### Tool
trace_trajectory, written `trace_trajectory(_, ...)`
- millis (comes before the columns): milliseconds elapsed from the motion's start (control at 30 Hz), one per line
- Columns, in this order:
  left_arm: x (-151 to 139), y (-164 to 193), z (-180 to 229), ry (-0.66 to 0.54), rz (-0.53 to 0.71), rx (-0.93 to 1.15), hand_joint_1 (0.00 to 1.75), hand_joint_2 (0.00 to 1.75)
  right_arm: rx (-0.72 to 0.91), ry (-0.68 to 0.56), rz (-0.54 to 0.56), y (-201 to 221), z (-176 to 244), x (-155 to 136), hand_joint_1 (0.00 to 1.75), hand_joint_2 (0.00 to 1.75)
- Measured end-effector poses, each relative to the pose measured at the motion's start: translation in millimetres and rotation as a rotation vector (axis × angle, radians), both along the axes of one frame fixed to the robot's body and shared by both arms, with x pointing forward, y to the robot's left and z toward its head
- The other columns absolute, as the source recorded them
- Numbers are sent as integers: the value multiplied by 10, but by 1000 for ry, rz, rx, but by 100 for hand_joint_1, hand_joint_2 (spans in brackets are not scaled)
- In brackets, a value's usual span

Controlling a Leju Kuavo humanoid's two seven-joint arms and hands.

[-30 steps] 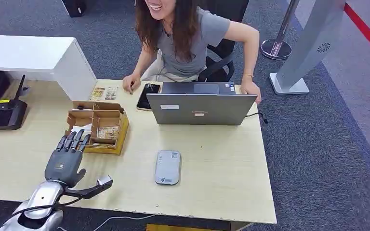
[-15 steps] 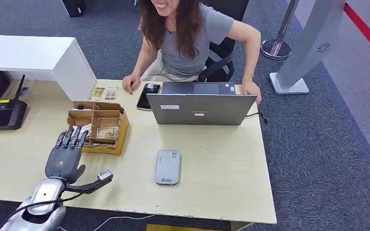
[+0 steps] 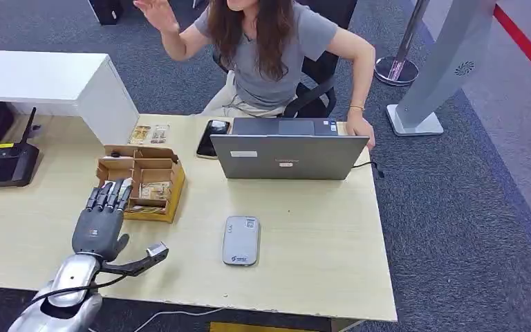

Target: Pass the card to the sensor for recognition and then transmit it.

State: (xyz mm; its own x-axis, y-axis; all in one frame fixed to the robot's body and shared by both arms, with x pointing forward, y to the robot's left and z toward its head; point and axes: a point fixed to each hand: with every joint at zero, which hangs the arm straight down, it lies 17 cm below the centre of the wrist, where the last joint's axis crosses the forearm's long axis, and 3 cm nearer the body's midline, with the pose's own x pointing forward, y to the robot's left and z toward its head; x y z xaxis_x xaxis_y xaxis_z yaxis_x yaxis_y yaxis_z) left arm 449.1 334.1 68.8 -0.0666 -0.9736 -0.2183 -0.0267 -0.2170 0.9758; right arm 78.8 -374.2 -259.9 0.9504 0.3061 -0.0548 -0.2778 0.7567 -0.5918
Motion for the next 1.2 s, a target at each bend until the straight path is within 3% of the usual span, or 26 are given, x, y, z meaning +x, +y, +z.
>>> trace_trajectory(433,94,-220,121,-32,-28,-26,0,175,2,3,0,3,-3,-13,0,0)
trace_trajectory(1200,129,-169,5,-3,-6,-33,0,175,0,5,5,1,-2,-13,0,0)
